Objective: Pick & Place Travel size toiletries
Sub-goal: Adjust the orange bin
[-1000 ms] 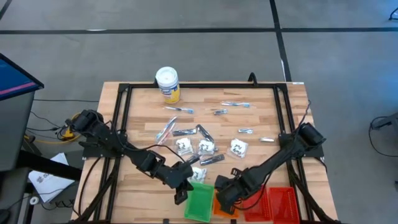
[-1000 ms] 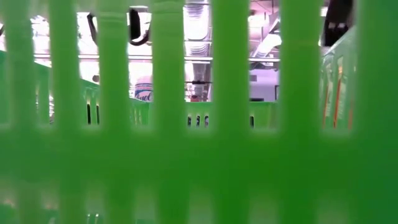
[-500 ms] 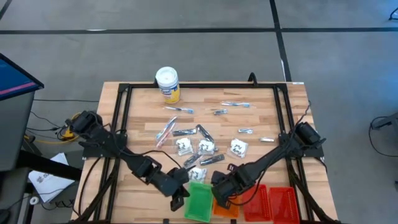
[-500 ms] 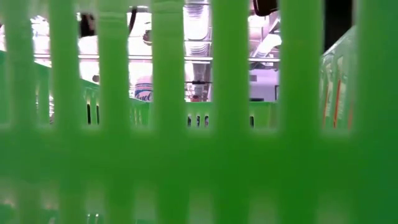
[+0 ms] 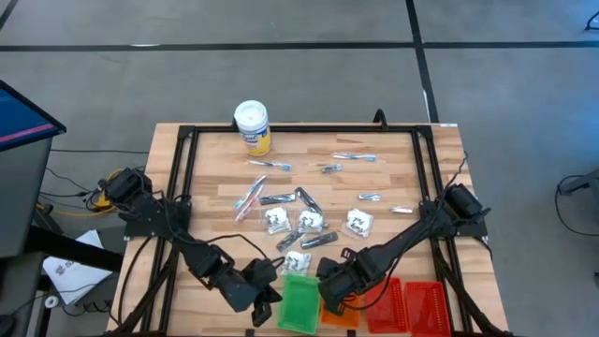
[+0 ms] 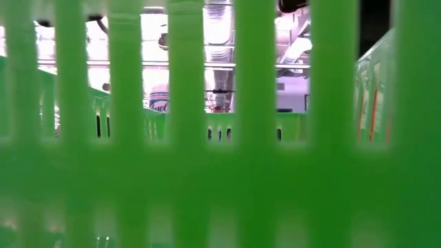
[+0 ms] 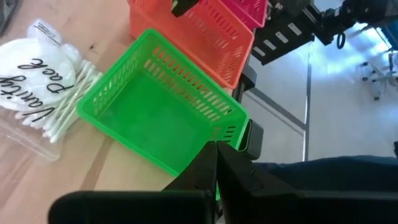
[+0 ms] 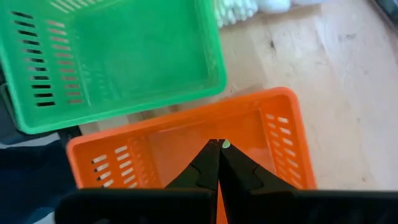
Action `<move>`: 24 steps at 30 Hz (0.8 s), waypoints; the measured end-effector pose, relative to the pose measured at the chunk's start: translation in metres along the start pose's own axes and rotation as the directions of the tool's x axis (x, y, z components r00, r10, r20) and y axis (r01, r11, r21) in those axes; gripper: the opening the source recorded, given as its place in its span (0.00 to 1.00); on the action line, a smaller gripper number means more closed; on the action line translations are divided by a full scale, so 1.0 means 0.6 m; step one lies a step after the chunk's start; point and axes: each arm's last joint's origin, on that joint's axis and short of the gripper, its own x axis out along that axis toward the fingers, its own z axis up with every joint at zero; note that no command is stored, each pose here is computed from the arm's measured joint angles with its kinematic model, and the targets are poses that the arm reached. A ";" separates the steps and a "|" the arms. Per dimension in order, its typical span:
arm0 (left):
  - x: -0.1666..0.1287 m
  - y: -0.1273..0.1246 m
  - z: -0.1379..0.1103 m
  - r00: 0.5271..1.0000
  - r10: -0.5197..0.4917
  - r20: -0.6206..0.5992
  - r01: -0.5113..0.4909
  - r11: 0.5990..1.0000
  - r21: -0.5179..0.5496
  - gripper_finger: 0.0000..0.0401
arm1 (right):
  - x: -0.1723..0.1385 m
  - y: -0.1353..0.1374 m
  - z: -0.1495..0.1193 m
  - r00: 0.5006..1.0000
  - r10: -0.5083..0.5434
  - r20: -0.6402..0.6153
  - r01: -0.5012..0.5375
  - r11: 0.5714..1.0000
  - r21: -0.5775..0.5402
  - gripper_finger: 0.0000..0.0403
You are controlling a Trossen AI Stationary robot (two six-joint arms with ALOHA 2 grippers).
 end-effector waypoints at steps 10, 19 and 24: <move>-0.017 -0.011 0.006 0.998 -0.038 0.044 0.038 0.999 -0.010 0.00 | -0.003 0.021 -0.035 1.000 0.006 -0.016 -0.006 1.000 -0.008 0.00; -0.090 -0.024 0.048 0.971 -0.074 0.229 0.068 0.997 0.032 0.00 | 0.025 0.028 -0.036 0.999 -0.023 -0.043 0.022 1.000 -0.018 0.00; -0.134 -0.027 0.070 0.942 -0.095 0.323 0.085 0.995 0.043 0.00 | 0.049 0.041 -0.016 0.997 -0.049 -0.059 0.047 0.998 -0.038 0.00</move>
